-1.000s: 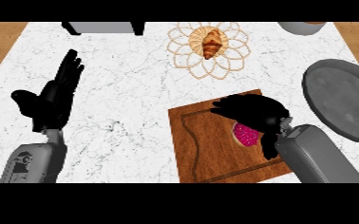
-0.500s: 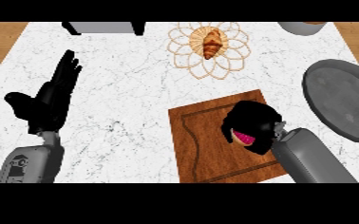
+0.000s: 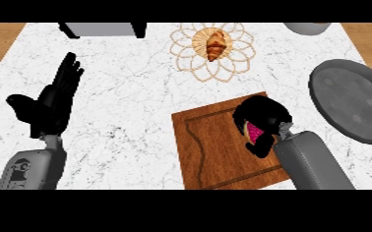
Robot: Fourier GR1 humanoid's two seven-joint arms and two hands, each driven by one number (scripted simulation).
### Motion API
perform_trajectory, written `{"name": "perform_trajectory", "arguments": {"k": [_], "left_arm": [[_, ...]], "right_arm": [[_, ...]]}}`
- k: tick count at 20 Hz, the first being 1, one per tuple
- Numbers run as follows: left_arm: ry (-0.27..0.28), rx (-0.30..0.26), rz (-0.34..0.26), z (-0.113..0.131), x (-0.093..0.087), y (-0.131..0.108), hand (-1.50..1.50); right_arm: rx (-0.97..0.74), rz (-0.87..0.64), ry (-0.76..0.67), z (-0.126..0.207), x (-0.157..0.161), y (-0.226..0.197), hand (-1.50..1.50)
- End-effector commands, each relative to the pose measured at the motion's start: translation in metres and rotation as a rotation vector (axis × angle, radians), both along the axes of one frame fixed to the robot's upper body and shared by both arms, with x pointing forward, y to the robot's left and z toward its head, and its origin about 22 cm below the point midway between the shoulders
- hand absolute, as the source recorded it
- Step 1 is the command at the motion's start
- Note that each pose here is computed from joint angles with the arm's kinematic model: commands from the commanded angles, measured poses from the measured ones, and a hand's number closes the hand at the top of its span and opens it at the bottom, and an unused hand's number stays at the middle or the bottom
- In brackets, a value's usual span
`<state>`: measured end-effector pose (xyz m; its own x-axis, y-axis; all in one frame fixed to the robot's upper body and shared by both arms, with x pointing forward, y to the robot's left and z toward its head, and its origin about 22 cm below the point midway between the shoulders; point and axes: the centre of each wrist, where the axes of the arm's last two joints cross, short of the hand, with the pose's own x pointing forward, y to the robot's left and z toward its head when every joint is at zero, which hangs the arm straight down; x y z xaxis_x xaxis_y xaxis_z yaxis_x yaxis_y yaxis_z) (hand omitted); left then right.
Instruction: Pick the cupcake from the cutting board and place it in the pan
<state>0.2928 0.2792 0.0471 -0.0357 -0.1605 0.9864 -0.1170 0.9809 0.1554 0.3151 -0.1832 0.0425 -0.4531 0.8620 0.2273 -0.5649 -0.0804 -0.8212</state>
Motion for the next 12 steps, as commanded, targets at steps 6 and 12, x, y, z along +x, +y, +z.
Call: {"name": "perform_trajectory", "arguments": {"k": [6, 12], "left_arm": [[0.015, 0.004, 0.003, -0.005, -0.001, -0.002, 0.00], [0.000, 0.007, -0.031, 0.008, 0.006, -0.014, 0.00]], "right_arm": [[0.025, -0.876, -0.273, 0.030, 0.015, 0.003, 1.50], [0.139, -1.081, -0.649, 0.096, 0.011, 0.055, 1.50]]}}
